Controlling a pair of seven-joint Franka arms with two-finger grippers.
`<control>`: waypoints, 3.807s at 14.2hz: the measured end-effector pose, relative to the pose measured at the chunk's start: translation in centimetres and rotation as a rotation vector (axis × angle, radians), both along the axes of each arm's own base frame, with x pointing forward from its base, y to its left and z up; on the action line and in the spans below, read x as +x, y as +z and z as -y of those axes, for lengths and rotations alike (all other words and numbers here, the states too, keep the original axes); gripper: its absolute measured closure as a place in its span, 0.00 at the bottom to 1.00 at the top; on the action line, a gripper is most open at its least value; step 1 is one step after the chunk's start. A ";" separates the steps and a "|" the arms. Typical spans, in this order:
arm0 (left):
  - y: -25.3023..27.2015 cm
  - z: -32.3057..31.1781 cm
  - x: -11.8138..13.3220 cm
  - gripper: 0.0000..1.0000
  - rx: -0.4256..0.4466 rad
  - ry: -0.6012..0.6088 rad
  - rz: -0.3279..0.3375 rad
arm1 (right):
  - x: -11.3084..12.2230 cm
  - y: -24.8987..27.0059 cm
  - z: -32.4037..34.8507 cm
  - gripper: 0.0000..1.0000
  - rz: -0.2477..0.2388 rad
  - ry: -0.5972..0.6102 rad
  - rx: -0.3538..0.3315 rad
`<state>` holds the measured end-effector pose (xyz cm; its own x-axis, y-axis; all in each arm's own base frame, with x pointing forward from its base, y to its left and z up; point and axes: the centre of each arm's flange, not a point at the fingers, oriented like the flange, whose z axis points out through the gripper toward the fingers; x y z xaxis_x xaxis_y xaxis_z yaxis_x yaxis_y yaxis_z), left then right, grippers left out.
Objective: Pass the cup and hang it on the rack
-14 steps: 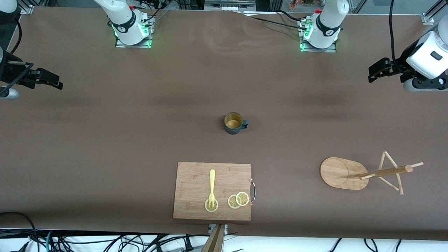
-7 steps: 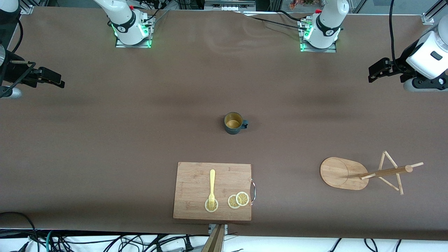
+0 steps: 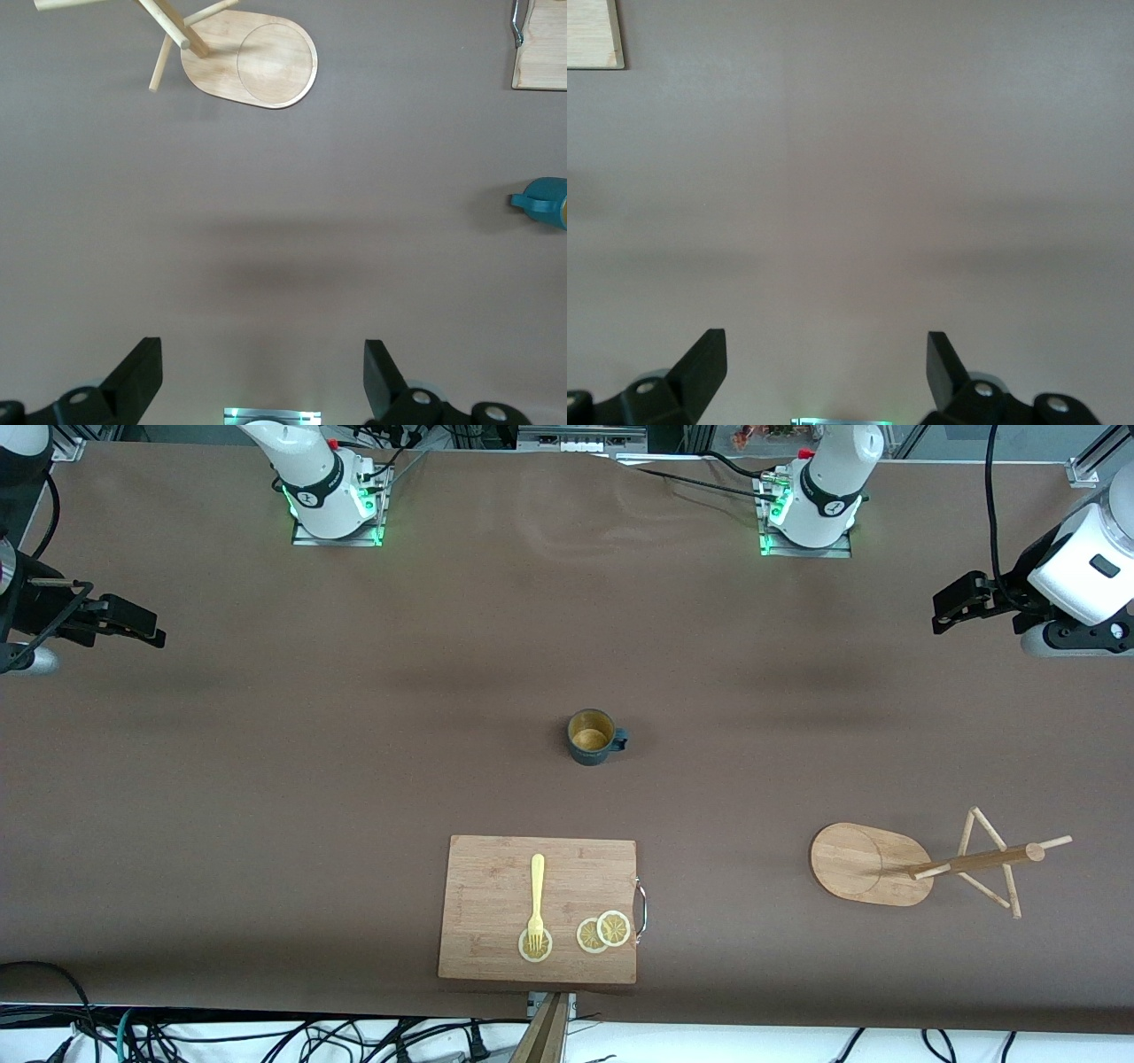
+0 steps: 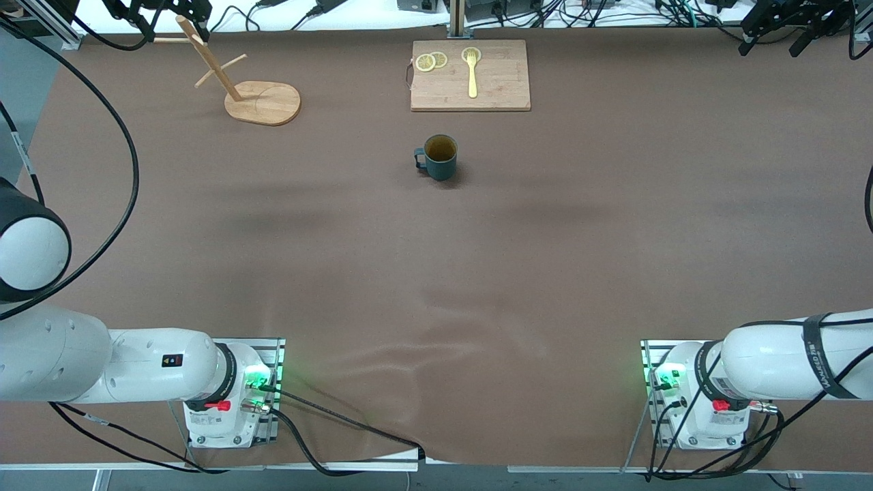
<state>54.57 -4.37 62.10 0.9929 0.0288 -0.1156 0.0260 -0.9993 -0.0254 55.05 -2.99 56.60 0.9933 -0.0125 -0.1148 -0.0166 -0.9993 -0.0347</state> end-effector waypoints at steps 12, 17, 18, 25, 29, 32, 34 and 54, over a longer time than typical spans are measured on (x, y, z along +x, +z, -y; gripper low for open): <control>1.0 -0.5 0.1 0.00 -0.002 0.009 0.025 | 0.9 0.3 -0.6 0.00 0.012 0.012 -0.001; -0.3 0.0 1.5 0.00 -0.007 -0.002 0.021 | 0.9 0.4 -0.7 0.00 0.013 0.013 -0.001; -1.5 0.9 2.4 0.00 -0.010 -0.022 0.022 | 0.9 0.4 -0.7 0.00 0.013 0.013 -0.001; -12.2 7.7 4.3 0.00 -0.010 -0.141 -0.052 | 0.9 0.4 -0.8 0.00 0.013 0.014 -0.001; -16.6 6.3 5.3 0.00 -0.188 -0.176 0.051 | 0.9 0.4 -0.8 0.00 0.013 0.014 -0.001; -21.5 7.9 4.6 0.00 -0.373 -0.234 0.129 | 0.9 0.4 -0.8 0.00 0.013 0.014 -0.001; -23.6 10.2 3.6 0.00 -0.430 -0.283 0.154 | 0.9 0.4 -0.8 0.00 0.013 0.014 -0.001; -47.6 14.3 1.4 0.00 -0.994 -1.049 0.795 | 0.8 0.3 -0.8 0.00 -0.002 0.014 0.000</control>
<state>55.97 -18.63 14.46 0.3460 -0.4212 0.8384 -0.9368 -0.2039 0.2842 55.84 -2.21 56.88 0.9932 0.0015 -0.1167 -0.0025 -0.9994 -0.0342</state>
